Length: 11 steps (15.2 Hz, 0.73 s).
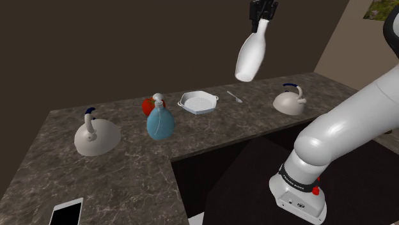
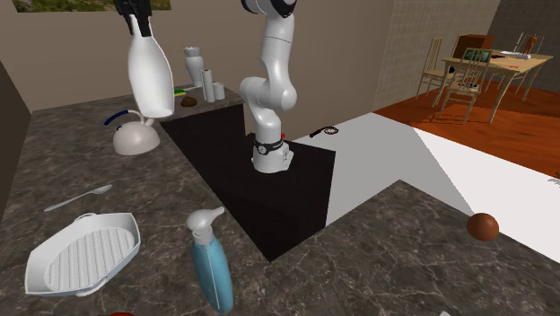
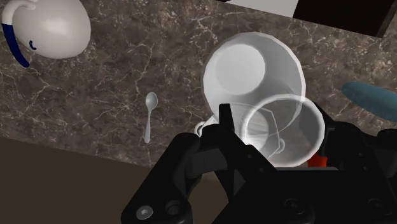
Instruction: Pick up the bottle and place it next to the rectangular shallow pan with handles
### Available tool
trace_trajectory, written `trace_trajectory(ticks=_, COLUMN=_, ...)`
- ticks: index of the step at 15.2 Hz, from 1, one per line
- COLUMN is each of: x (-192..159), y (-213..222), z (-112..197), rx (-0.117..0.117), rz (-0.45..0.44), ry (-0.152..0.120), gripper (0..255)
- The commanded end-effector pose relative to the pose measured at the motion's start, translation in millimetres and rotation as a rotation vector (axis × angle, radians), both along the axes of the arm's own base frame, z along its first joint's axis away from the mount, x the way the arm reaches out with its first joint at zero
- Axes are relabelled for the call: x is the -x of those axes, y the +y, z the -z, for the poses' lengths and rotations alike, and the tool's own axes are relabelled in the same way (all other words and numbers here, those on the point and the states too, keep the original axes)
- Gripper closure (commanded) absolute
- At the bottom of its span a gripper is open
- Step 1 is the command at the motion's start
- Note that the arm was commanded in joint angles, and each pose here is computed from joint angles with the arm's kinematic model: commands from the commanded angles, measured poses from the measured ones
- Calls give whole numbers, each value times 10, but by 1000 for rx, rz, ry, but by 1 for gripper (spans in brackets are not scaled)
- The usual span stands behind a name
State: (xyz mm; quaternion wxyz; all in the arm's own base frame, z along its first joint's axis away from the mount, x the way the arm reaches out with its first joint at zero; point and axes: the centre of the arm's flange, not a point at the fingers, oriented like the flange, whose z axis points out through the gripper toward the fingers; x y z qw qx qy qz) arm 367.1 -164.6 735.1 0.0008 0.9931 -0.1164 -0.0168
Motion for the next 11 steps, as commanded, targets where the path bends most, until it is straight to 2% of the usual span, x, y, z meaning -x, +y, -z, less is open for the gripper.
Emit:
trace_trajectory(ticks=1, x=3, y=-20, z=93, rx=0, rz=-1, ry=0, gripper=255)
trace_trajectory(ticks=11, x=3, y=-20, z=621, rx=0, rz=-1, ry=0, gripper=255)
